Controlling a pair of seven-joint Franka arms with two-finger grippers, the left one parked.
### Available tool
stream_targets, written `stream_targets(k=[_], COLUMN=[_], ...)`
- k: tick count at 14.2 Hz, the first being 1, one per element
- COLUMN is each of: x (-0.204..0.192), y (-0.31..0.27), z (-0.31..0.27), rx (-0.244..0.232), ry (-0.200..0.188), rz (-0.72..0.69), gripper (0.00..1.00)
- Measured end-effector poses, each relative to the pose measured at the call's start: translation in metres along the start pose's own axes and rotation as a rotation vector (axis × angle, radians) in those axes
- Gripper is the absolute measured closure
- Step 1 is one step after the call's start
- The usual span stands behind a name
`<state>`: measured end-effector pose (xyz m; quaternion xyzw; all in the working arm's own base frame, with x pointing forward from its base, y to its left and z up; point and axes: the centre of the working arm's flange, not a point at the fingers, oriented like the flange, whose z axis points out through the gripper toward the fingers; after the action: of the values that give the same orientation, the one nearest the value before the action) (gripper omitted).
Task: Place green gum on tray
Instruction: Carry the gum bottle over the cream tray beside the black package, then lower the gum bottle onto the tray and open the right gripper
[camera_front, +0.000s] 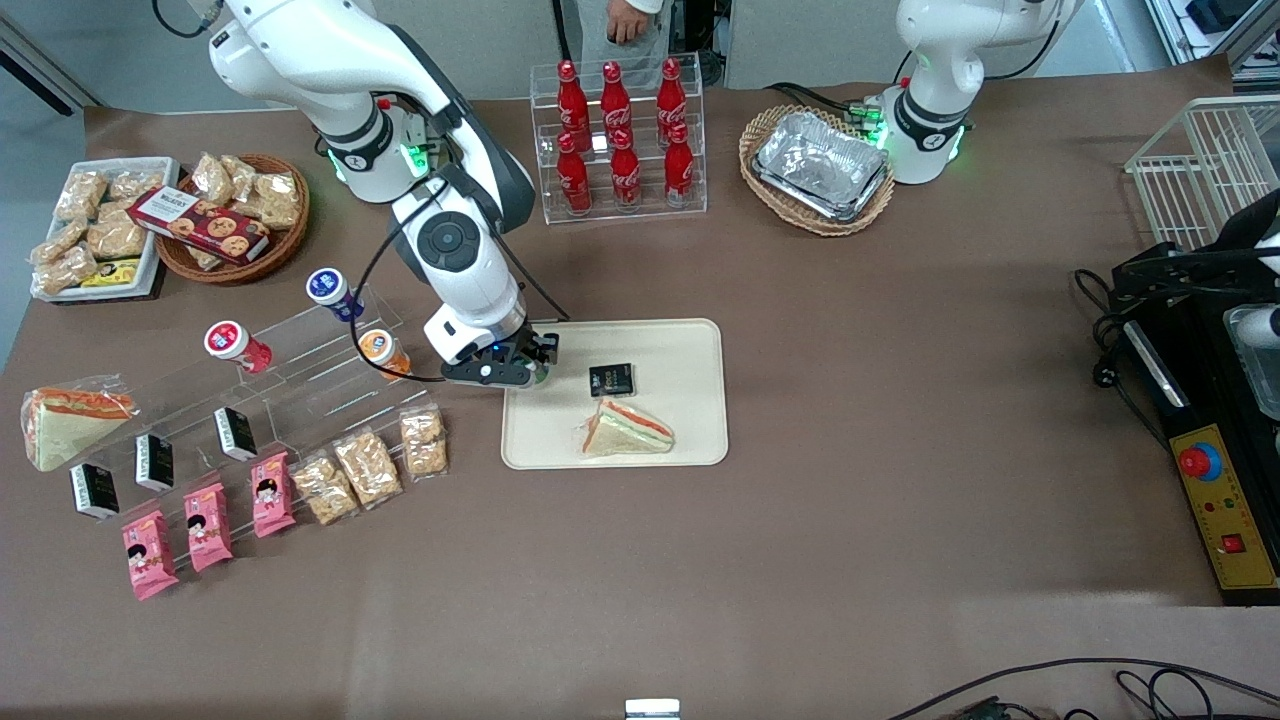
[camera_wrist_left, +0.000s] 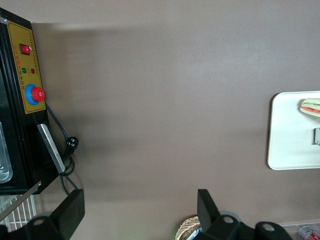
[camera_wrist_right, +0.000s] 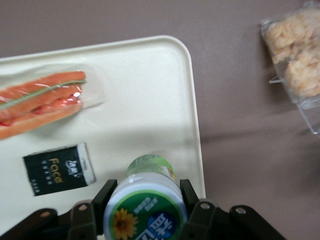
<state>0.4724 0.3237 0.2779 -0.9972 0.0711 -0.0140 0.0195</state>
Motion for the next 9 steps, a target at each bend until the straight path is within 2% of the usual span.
stream_targets(k=[9], x=[-0.026], y=[0.012], z=[0.045], rx=[0.004], ry=[0.011], rz=[-0.004], gripper=[0.42])
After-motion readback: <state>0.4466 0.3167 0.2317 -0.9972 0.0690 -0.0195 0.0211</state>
